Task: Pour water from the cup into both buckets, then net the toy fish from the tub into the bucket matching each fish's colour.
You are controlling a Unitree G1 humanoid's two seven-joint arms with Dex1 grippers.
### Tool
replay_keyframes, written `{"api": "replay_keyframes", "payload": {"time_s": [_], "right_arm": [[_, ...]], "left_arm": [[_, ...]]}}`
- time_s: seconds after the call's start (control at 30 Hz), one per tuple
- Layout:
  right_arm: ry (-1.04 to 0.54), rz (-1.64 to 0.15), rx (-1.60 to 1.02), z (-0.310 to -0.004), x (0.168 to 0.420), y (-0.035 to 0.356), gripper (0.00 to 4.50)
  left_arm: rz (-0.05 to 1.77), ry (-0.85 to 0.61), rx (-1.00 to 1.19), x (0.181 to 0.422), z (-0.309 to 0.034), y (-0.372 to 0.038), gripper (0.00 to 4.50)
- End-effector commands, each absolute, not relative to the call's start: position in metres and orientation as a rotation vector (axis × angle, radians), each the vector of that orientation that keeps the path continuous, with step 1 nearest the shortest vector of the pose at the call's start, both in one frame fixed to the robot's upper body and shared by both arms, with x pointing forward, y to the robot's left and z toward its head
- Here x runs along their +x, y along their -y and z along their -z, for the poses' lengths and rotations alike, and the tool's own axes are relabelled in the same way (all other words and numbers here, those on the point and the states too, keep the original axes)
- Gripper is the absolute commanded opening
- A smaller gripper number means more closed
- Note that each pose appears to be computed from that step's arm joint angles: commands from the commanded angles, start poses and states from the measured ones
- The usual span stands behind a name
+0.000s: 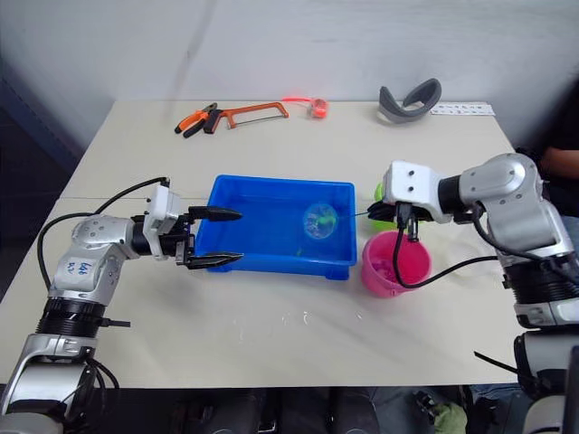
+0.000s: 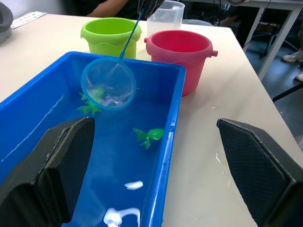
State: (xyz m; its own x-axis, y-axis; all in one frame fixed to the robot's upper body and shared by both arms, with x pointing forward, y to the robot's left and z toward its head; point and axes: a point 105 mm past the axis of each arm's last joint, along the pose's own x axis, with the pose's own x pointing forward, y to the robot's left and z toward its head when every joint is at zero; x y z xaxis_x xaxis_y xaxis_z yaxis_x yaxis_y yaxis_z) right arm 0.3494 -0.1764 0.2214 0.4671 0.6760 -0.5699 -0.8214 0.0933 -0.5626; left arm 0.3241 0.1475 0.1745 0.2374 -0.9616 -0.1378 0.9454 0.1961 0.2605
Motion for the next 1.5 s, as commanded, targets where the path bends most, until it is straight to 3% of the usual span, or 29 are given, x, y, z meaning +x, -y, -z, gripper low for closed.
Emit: {"api": "replay_keyframes", "payload": {"time_s": [0.03,0.47,0.7,0.87,1.5], "right_arm": [[-0.105,-1.137,-1.100,-0.216,0.344,0.162,0.00],[-0.080,-1.246,-1.181,-0.193,0.335,0.131,0.00],[-0.181,-1.299,-0.900,-0.190,0.327,0.125,0.00],[-0.258,-1.232,-0.679,-0.192,0.338,0.131,0.00],[-0.356,-1.153,-0.346,-0.210,0.353,0.143,0.00]], "left_arm": [[1.292,0.062,0.376,0.324,-0.182,-0.167,4.49],[1.313,0.045,0.392,0.324,-0.181,-0.166,4.49],[1.312,0.045,0.393,0.325,-0.181,-0.166,4.49],[1.310,0.049,0.390,0.325,-0.182,-0.165,4.49],[1.299,0.063,0.389,0.327,-0.182,-0.165,4.49]]}}
